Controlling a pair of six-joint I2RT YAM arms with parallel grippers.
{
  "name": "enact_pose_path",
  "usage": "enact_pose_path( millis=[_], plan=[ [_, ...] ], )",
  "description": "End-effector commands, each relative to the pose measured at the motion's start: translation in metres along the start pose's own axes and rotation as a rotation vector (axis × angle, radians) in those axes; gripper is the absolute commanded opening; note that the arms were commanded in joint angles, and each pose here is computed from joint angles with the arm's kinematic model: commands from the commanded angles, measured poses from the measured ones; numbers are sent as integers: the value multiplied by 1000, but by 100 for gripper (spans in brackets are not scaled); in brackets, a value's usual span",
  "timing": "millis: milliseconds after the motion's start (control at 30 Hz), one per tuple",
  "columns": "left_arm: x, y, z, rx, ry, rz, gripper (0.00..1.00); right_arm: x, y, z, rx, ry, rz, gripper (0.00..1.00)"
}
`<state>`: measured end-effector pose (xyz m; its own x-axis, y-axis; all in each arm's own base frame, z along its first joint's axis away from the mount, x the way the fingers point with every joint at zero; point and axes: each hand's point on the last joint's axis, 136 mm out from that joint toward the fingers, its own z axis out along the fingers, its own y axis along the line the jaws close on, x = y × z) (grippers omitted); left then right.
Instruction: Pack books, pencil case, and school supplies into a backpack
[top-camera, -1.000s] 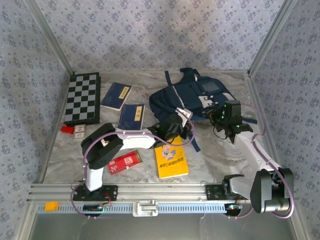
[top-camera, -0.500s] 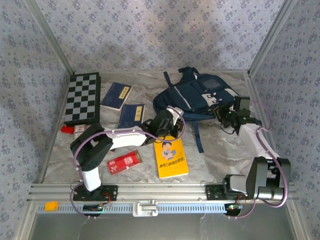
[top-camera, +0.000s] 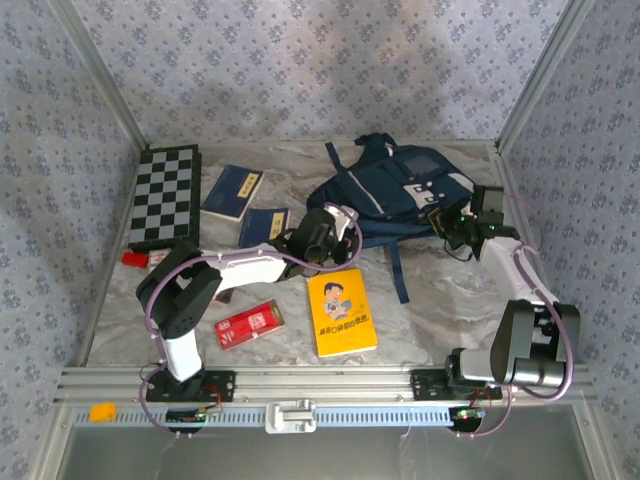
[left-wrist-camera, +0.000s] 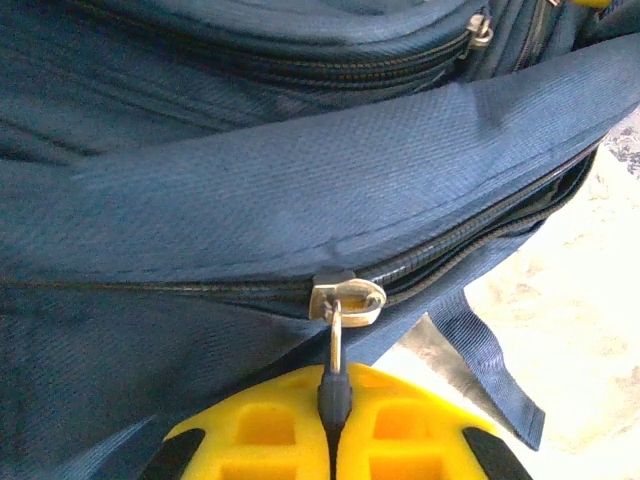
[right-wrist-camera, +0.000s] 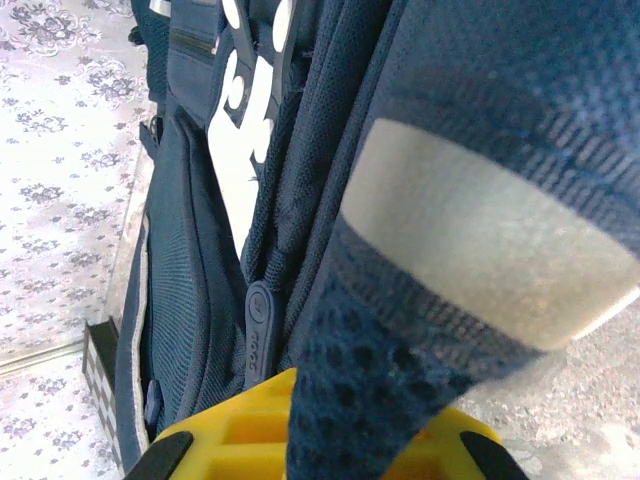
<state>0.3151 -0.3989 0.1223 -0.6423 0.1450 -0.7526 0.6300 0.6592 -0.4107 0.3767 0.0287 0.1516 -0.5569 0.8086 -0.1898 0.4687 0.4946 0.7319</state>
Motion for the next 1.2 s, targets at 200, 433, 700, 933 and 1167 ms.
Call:
enact_pose_path(
  millis=[200, 433, 700, 933, 1167],
  plan=[
    [-21, -16, 0, 69, -5, -50, 0, 19, 35, -12, -58, 96, -137, 70],
    [-26, -19, 4, 68, 18, -17, 0, 72, 9, -41, -1, 262, -88, 90],
    [-28, -30, 5, 93, 18, 5, 0, 131, 23, -25, -70, 333, -18, 100],
    [-28, -44, 5, 109, 28, 40, 0, 135, 31, 23, -105, 259, 100, 96],
    [-24, -46, 0, 104, 52, 71, 0, 120, 8, 48, -28, 156, 108, 65]
  ],
)
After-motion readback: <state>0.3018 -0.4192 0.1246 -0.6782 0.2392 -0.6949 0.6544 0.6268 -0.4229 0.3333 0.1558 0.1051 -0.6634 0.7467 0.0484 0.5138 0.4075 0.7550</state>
